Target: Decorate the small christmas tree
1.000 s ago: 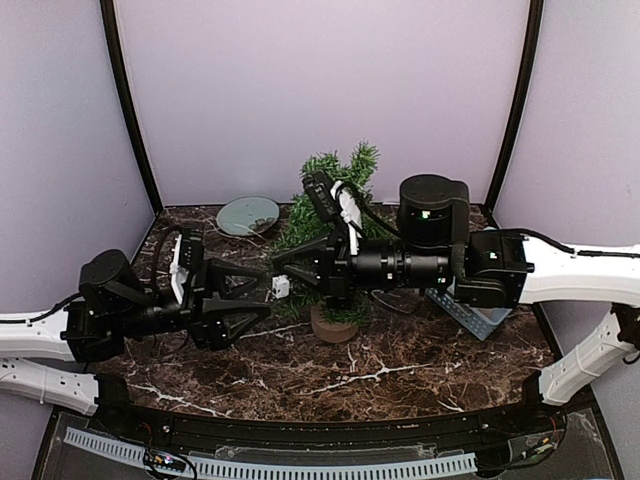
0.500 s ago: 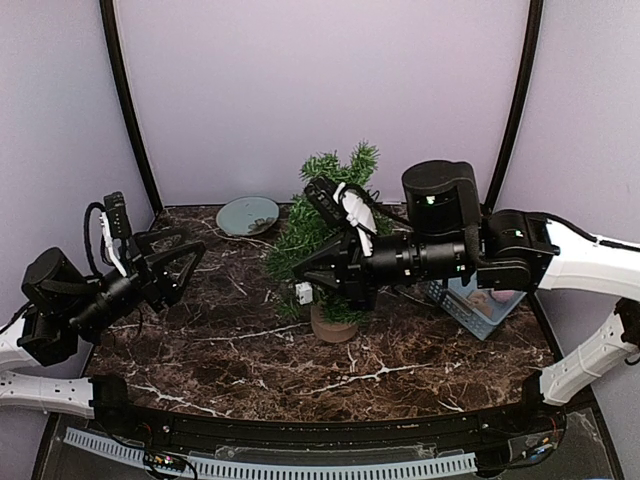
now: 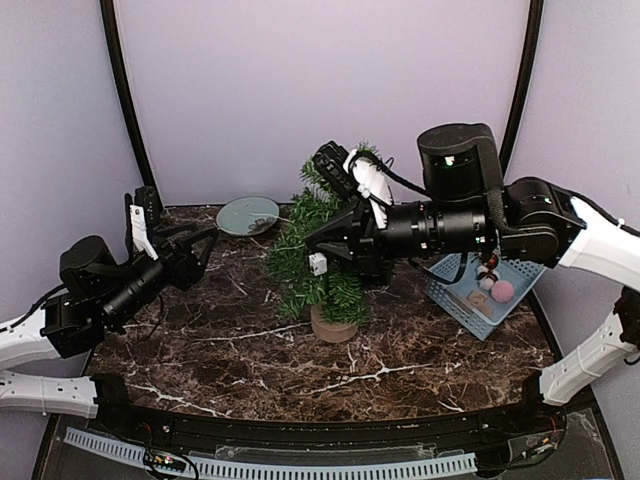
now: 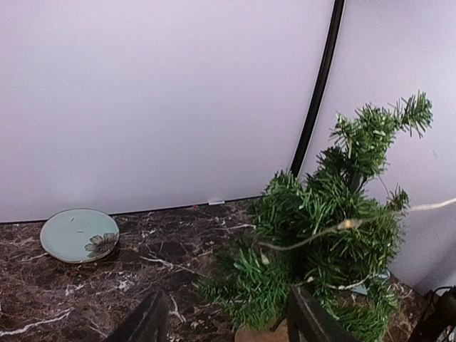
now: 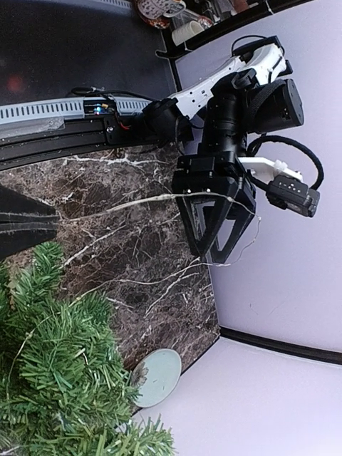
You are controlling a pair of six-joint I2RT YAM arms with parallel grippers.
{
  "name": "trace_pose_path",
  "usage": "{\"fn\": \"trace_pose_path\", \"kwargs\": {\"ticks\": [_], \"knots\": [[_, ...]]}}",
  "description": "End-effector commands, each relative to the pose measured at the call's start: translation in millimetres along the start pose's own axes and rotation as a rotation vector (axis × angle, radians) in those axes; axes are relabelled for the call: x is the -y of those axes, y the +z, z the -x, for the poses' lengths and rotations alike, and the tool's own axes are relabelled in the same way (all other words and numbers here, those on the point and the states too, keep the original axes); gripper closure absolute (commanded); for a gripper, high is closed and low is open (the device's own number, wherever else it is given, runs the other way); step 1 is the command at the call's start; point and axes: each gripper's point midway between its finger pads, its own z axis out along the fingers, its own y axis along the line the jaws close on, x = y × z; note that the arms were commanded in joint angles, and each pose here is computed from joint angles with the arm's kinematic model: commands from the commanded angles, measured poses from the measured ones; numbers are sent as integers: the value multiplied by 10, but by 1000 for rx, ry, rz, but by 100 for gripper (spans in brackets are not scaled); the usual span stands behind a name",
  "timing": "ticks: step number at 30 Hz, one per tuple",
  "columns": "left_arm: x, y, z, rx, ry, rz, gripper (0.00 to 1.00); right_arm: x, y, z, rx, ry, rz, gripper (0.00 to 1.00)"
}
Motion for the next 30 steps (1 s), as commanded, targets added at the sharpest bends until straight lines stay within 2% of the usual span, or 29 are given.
{"fn": "trace_pose_path", "kwargs": {"ticks": [1, 8, 10, 13, 20, 22, 30], "knots": [[179, 68, 227, 112, -70, -118, 43, 75, -33, 71, -21, -59, -53, 100], [466, 206, 218, 118, -73, -269, 51, 194, -125, 236, -22, -109, -122, 100], [472, 245, 229, 120, -82, -271, 57, 236, -141, 283, -24, -131, -146, 100], [446, 294, 260, 135, -101, -263, 73, 314, -141, 347, -36, -174, -190, 100], [396, 384, 264, 147, -131, -249, 96, 503, -157, 604, -32, -313, -307, 100], [414, 403, 256, 143, -131, -258, 100, 566, -160, 644, -39, -349, -346, 100], [411, 419, 219, 139, -139, -270, 100, 720, -220, 797, -34, -449, -451, 100]]}}
